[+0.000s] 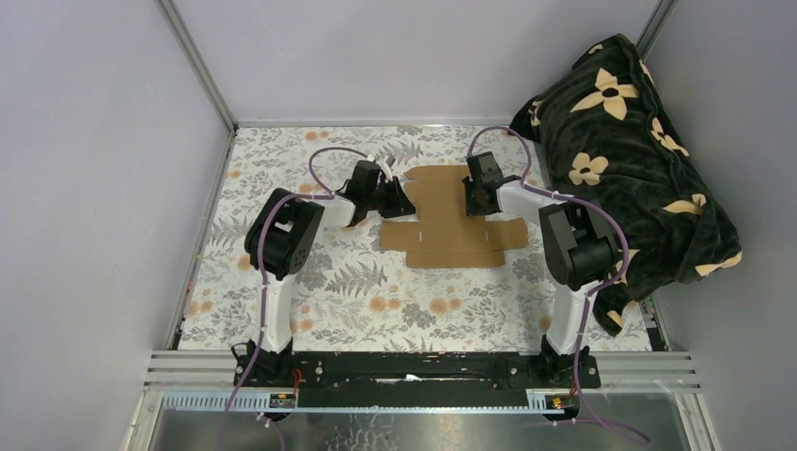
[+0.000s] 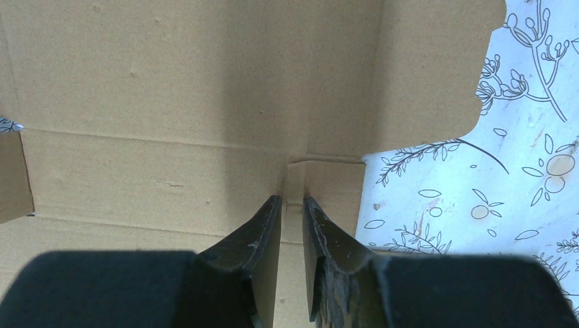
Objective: Fold the paper box
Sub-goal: Fold the paper box at the center of the board.
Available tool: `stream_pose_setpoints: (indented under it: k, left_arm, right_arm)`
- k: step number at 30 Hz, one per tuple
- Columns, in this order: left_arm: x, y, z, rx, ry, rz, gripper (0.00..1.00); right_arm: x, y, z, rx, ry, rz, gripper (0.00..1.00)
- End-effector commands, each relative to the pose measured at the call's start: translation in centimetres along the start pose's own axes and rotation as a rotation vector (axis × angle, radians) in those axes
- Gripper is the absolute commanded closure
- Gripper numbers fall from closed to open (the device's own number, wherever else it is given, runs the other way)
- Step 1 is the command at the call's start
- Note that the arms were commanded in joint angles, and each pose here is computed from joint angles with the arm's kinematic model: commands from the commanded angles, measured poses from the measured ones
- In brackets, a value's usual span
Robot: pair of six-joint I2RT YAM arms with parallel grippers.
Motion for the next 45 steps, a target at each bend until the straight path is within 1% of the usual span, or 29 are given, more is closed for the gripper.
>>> stream_pose_setpoints:
  k: [1, 16, 33, 36, 38, 40, 45]
  left_arm:
    - [-2.0, -0.2, 1.9, -0.049, -0.038, -0.055, 0.82]
    - [-3.3, -1.2, 2.0, -0.042, -0.055, -0.063, 0.75]
    - [-2.6, -2.4, 0.3, 0.006, -0.06, -0.034, 0.75]
    - [-2.6, -2.9, 0.2, 0.019, -0.069, -0.026, 0.73]
    - [-2.4, -3.1, 0.0, 0.032, -0.078, -0.003, 0.69]
    - [-2.3, -3.3, -0.1, 0.042, -0.089, 0.02, 0.68]
    - [-1.5, -3.2, -0.5, 0.074, -0.1, 0.092, 0.67]
  right_arm:
    - [-0.7, -1.2, -9.9, 0.358, 0.001, 0.006, 0.75]
    - [-0.7, -1.2, -10.0, 0.357, 0.0, 0.007, 0.75]
    - [-0.7, -1.2, -10.0, 0.36, -0.001, 0.011, 0.75]
    - [-0.7, -1.2, -10.1, 0.361, 0.001, 0.011, 0.75]
    - [-0.6, -1.2, -10.0, 0.36, 0.002, 0.013, 0.75]
    - [-0.7, -1.2, -10.1, 0.361, 0.001, 0.013, 0.75]
    - [-0.7, -1.1, -10.1, 0.359, 0.002, 0.014, 0.75]
Point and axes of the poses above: each gripper's point midway between its finger pads, its own y axis back along the fingers, its own x axis along the line the jaws close on, z = x × y, the point moved 3 cm from there along y, back along the fingers, and after that the axes turned 10 degrees about -y, right-handed, at the moved point
